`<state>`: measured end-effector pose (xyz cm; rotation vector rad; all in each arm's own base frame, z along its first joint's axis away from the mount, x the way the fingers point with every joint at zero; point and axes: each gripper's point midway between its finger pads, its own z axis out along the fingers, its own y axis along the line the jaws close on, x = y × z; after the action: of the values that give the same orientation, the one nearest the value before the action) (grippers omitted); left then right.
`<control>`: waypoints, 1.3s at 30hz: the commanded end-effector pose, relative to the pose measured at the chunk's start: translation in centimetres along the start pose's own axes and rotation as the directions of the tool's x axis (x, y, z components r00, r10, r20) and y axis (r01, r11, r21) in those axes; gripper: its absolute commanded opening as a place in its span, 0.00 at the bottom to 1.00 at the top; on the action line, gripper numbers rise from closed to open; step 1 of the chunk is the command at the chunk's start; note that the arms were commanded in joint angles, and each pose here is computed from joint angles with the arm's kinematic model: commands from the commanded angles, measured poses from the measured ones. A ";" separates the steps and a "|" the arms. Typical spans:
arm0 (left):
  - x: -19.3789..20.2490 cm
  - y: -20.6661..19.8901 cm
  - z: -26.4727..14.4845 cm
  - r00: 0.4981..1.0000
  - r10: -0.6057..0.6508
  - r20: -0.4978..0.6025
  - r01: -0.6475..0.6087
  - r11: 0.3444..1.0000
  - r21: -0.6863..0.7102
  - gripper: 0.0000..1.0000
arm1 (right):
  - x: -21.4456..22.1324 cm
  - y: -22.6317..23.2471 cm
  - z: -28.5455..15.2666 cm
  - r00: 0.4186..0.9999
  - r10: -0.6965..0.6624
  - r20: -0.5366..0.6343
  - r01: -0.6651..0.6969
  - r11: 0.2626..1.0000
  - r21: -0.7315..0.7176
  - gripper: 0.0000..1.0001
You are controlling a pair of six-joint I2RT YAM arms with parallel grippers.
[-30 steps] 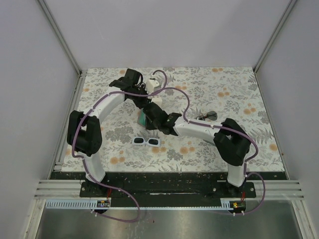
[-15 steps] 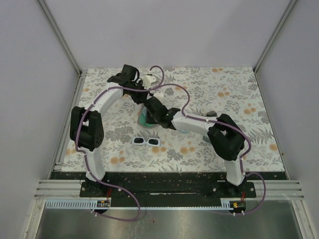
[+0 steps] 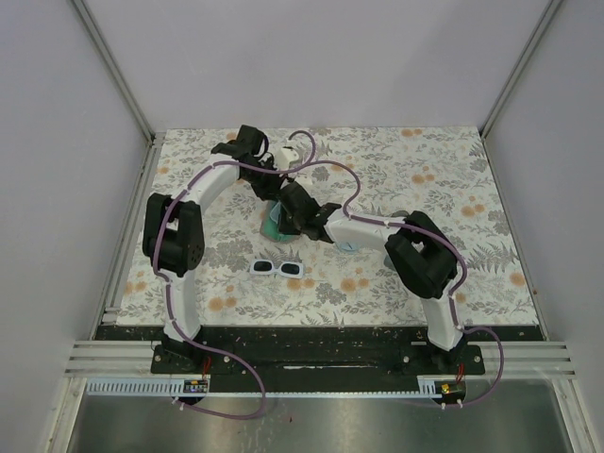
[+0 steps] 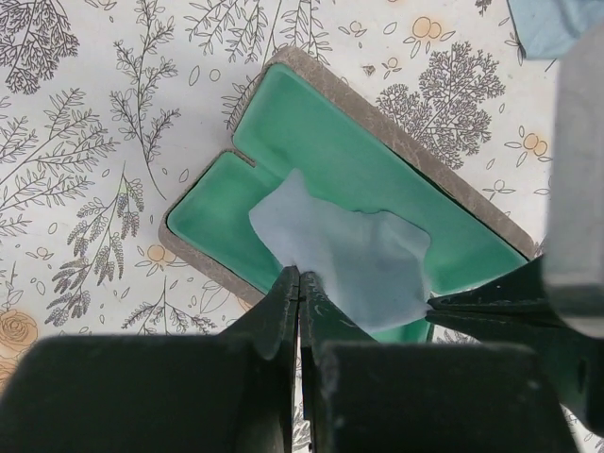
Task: Organize the sunglasses
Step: Place the folded cleaning cloth in the sunglasses case.
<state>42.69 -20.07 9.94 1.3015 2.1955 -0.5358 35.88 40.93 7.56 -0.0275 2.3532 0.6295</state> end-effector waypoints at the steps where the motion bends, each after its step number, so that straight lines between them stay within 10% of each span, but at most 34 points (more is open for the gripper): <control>1: -2.8 0.5 -1.3 0.995 0.070 0.069 -0.069 0.997 -0.017 0.00 | -0.3 1.9 0.3 1.000 0.024 0.002 -0.024 0.998 -0.063 0.00; 39: -3.8 -0.6 7.5 0.994 0.103 -0.028 -0.102 0.994 0.031 0.06 | 0.5 -6.8 -2.1 0.992 0.122 0.013 -0.122 0.984 0.126 0.00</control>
<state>44.08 -27.27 5.52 1.4622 2.1481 -0.5813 34.63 34.79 4.18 0.1320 2.4384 0.5241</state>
